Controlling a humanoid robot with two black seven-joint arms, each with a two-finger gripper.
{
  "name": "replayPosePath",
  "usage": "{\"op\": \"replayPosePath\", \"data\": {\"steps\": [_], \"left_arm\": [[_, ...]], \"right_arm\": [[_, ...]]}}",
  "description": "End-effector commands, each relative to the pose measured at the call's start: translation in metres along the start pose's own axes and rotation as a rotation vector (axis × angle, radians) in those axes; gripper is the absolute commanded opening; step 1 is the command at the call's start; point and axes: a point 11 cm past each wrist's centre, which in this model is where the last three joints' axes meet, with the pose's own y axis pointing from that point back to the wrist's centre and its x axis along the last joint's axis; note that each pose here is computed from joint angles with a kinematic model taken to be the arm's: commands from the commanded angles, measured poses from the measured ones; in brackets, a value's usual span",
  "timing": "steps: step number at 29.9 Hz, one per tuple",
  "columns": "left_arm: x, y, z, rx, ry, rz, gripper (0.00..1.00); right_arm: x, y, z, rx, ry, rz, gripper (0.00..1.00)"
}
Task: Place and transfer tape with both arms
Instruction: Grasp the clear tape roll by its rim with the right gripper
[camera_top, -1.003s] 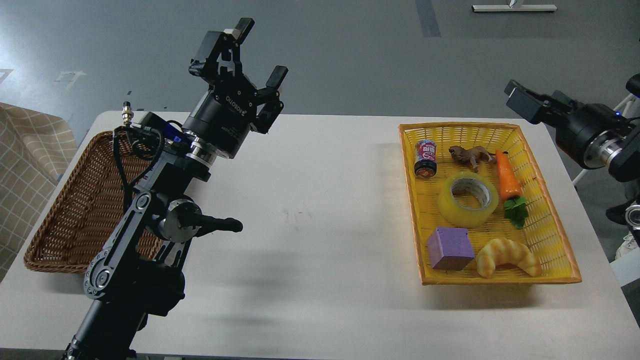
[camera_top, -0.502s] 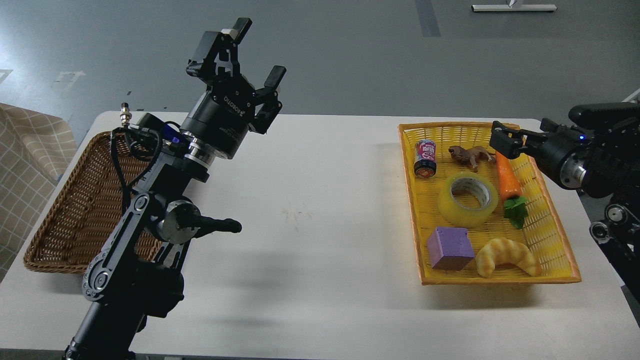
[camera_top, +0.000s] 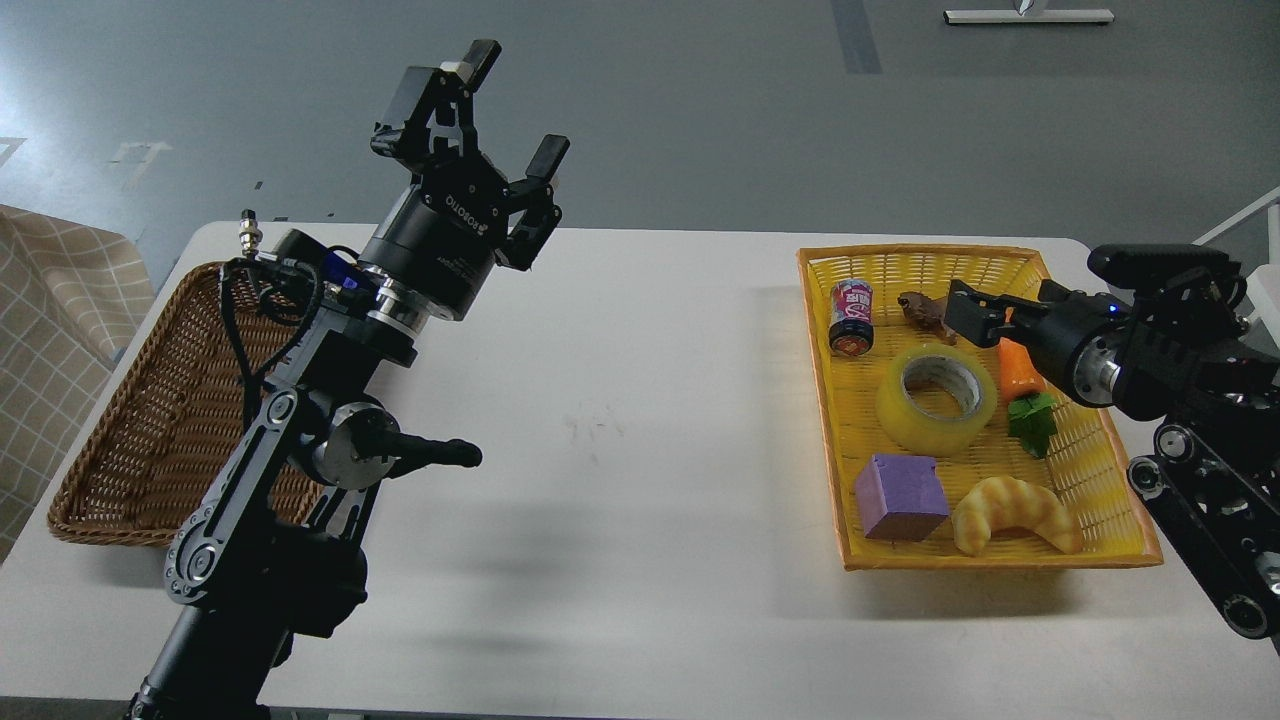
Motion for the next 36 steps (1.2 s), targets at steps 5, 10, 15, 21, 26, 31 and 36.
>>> {"op": "replayPosePath", "data": {"steps": [5, 10, 15, 21, 26, 31, 36], "left_arm": [[0.001, 0.002, -0.002, 0.006, 0.001, 0.004, 0.98], [0.001, 0.003, -0.003, 0.009, 0.002, 0.007, 0.98], [0.002, 0.006, -0.005, 0.015, 0.003, 0.013, 0.98], [0.002, 0.006, -0.005, 0.015, 0.004, 0.013, 0.98], [0.003, 0.006, -0.005, 0.014, 0.004, 0.013, 0.98], [0.003, 0.006, -0.005, 0.013, 0.004, 0.014, 0.98], [0.004, 0.007, -0.005, 0.013, 0.004, 0.017, 0.98]], "right_arm": [[-0.024, -0.004, 0.000, -0.005, -0.007, -0.055, 0.98], [-0.038, -0.003, -0.001, -0.004, -0.011, -0.085, 0.98], [-0.049, -0.003, -0.005, 0.005, -0.005, -0.111, 0.98], [-0.057, -0.002, -0.003, -0.007, -0.010, -0.127, 0.93], [-0.063, -0.001, -0.002, -0.011, -0.012, -0.140, 0.90], [-0.063, -0.002, 0.000, -0.013, -0.014, -0.141, 0.91], [-0.063, -0.002, 0.000, -0.014, -0.014, -0.141, 0.89]]}}
